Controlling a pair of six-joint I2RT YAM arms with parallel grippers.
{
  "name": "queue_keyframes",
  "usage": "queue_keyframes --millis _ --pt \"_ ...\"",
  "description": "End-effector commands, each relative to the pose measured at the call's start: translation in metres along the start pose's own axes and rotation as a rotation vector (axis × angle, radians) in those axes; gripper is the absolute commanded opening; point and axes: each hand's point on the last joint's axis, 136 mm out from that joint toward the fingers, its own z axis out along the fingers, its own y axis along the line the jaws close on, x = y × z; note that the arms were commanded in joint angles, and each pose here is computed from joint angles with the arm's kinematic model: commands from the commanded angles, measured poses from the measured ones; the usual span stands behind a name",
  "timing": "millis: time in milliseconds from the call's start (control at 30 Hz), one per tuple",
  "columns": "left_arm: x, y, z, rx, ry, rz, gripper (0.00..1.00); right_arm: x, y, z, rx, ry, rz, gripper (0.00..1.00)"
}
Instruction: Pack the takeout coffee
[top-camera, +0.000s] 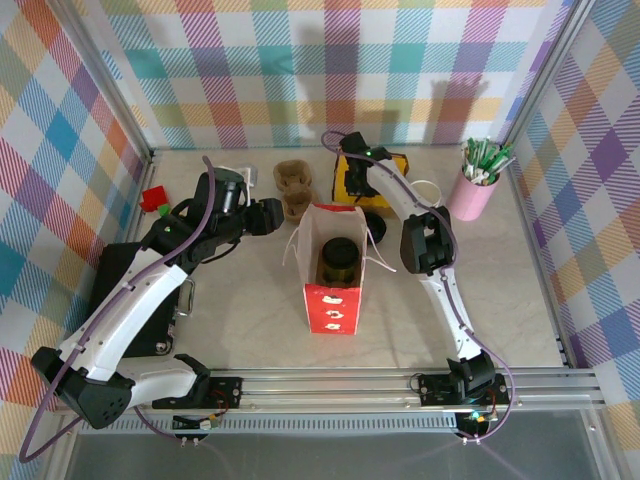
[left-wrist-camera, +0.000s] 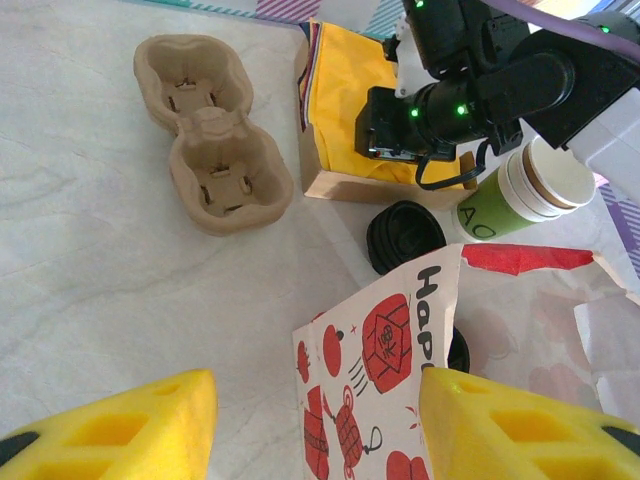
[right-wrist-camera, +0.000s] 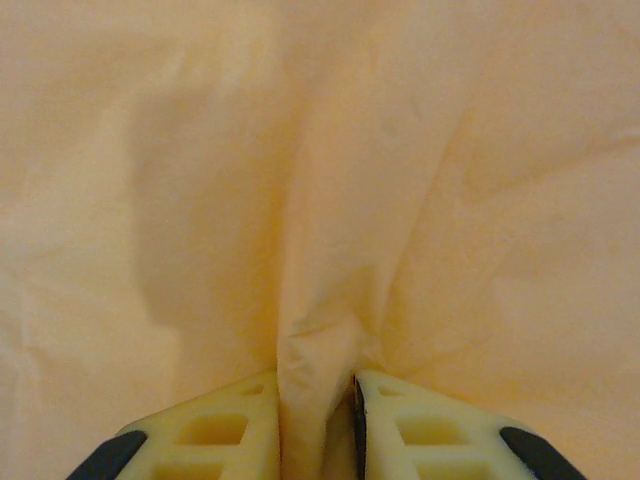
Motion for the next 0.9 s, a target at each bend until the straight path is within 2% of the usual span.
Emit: queue_keyframes --millis 0,133,300,467,667,867 --pt "0.002 0.005 -0.004 -0.010 0.004 0.004 0.56 -0.036 0.000 -0.049 -0.056 -0.104 0.027 0.24" --pt "0.003 0.006 -0.004 -0.013 0.005 0.003 0.56 -0.049 -0.003 -0.070 -0.069 -0.151 0.037 0.22" --pt "0.003 0.006 -0.004 -0.010 0.003 0.000 0.56 -0.063 -0.004 -0.093 -0.099 -0.197 0.057 0.12" --pt "0.002 0.006 -0.006 -0.009 -0.001 -0.002 0.56 -0.079 -0.003 -0.133 -0.153 -0.264 0.069 0.00" --pt "-0.001 0.004 -0.011 0.000 -0.015 -0.006 0.56 -0.099 -0.004 -0.217 -0.263 -0.371 0.078 0.00" --pt "-0.007 -0.002 -0.015 0.028 -0.031 -0.017 0.56 -0.095 0.012 -0.319 -0.557 -0.430 0.096 0.00"
